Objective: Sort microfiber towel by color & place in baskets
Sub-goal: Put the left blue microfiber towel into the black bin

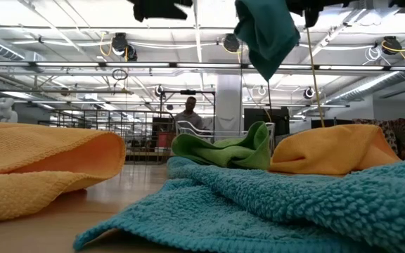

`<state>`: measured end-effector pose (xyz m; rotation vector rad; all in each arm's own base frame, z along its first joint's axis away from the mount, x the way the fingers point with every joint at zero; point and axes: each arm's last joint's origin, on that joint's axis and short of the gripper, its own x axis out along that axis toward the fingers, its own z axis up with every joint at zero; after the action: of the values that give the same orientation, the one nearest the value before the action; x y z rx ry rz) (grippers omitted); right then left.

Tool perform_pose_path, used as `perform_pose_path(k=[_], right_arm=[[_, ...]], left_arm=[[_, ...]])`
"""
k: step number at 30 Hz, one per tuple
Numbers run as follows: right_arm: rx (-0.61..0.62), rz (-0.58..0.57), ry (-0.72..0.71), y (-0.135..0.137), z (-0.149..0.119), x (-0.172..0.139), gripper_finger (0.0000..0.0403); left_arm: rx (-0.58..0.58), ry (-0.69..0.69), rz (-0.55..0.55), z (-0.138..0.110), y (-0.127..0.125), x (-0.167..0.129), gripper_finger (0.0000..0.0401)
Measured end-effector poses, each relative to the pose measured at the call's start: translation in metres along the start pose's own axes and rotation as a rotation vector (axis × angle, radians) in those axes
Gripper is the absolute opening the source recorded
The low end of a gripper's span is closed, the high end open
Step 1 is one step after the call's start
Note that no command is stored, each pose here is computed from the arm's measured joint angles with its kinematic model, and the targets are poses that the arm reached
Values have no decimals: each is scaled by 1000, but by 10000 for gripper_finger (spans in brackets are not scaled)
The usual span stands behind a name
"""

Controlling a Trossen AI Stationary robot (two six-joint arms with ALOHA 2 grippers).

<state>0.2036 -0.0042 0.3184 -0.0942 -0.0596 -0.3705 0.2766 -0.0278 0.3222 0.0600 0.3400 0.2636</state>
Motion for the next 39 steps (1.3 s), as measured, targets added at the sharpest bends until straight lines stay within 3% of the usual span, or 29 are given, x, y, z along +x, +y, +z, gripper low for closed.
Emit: perform_pose_path(k=[15, 20, 25, 32, 39], right_arm=[[-95, -267, -46, -28, 22, -35, 0], [-121, -284, -54, -31, 25, -37, 0], [-148, -409, -41, -44, 38, -33, 0], [-199, -531, 153, -62, 45, -19, 0], [-207, -622, 391, -79, 13, -2, 0]], left_arm=[[5, 38, -44, -27, -14, 3, 238], [3, 48, -44, -31, -14, 4, 238], [12, 60, -55, -36, -17, 3, 238], [26, 81, -68, -48, -21, 3, 238], [2, 91, -70, -51, -22, 3, 238]])
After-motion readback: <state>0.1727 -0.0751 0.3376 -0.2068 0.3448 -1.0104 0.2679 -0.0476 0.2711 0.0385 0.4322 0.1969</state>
